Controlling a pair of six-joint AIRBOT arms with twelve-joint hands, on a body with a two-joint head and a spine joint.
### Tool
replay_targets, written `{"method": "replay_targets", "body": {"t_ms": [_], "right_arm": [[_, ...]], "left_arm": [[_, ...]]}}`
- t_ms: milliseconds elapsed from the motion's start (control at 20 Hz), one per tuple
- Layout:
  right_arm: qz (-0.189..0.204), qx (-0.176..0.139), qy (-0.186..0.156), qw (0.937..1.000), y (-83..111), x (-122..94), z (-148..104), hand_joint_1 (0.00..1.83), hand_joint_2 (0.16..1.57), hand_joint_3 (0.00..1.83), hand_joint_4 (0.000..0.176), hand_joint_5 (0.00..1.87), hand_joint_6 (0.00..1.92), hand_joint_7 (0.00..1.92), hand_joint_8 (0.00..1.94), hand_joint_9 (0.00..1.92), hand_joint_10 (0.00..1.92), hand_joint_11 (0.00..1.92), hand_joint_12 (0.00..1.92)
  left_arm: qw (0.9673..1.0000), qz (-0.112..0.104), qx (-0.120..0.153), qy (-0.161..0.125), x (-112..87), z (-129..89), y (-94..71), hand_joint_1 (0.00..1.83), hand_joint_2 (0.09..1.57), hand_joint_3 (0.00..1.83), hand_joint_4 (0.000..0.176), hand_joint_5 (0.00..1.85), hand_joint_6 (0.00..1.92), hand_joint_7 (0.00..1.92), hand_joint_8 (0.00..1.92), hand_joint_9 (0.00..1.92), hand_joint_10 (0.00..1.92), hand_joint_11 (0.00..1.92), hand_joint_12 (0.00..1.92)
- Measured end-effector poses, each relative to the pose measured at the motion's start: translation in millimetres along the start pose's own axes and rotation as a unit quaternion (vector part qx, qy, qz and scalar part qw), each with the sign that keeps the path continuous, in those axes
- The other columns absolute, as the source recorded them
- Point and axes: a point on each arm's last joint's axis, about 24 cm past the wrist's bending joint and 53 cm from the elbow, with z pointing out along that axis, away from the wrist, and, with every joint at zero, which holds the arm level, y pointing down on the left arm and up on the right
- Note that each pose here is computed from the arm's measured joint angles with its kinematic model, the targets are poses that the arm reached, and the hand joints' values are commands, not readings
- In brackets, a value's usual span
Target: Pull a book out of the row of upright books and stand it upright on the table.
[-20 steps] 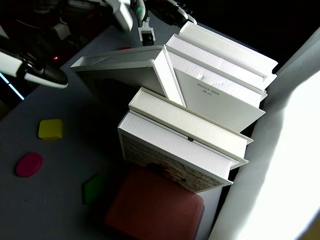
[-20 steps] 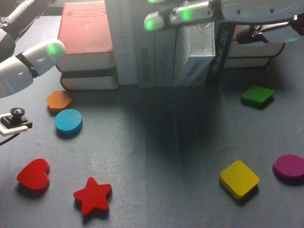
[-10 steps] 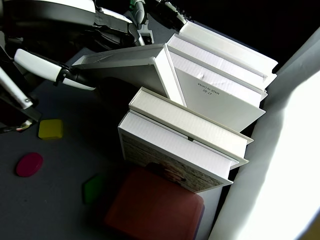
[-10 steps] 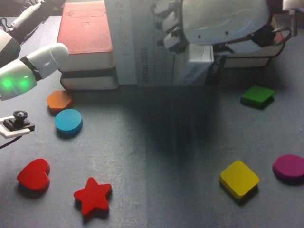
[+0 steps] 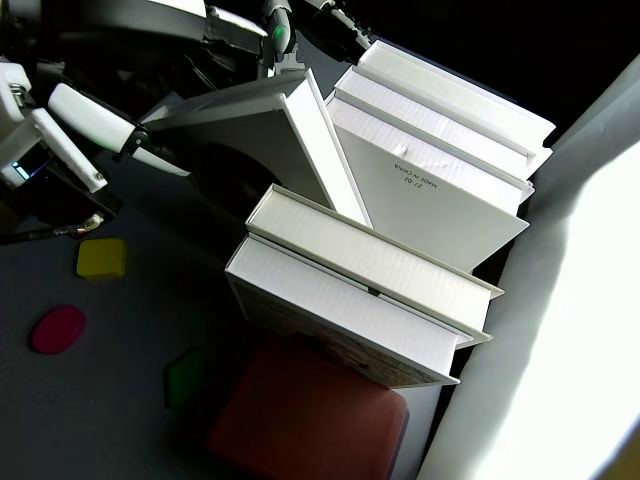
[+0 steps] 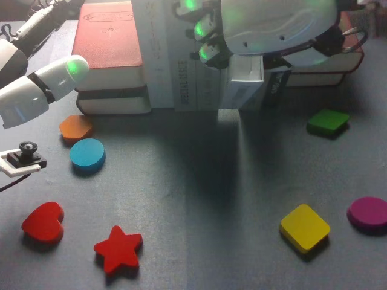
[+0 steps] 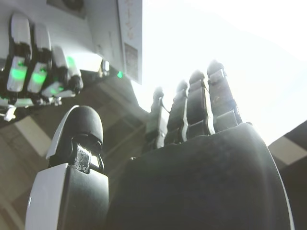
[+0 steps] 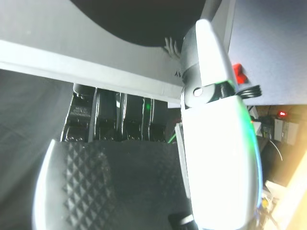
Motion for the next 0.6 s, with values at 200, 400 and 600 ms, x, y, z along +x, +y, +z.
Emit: {"method": "replay_targets", "body": {"t_ms": [200,400,600], "right_arm": [[0.001,-0.020,-0.011,0.9997,12.1,-8.5,-6.5,1.24,1.14,0.00,0.000,1.09,0.71,0.83,1.40,0.12,1.72,0.00,1.92],[0.006,-0.029,-0.030,0.9991,16.3,-22.2,-20.9,1.25,1.13,0.00,0.000,1.15,0.67,0.81,1.37,0.12,1.62,0.00,1.92],[0.016,-0.042,-0.036,0.9983,22.4,-22.6,-27.8,1.24,1.12,0.00,0.000,1.15,0.71,0.81,1.31,0.07,1.35,0.00,1.85]], "left_arm": [[1.0000,0.000,0.001,0.001,0.4,0.0,-0.4,0.35,1.36,0.00,0.036,0.02,0.00,0.00,0.00,0.00,0.00,0.00,0.00],[1.0000,0.000,0.002,0.000,-0.1,0.1,-0.9,0.36,1.34,0.00,0.031,0.02,0.00,0.00,0.00,0.00,0.00,0.00,0.00],[1.0000,-0.001,0.002,-0.002,-0.2,1.1,0.8,0.31,1.33,0.00,0.045,0.00,0.00,0.00,0.00,0.00,0.00,0.00,0.00]]}}
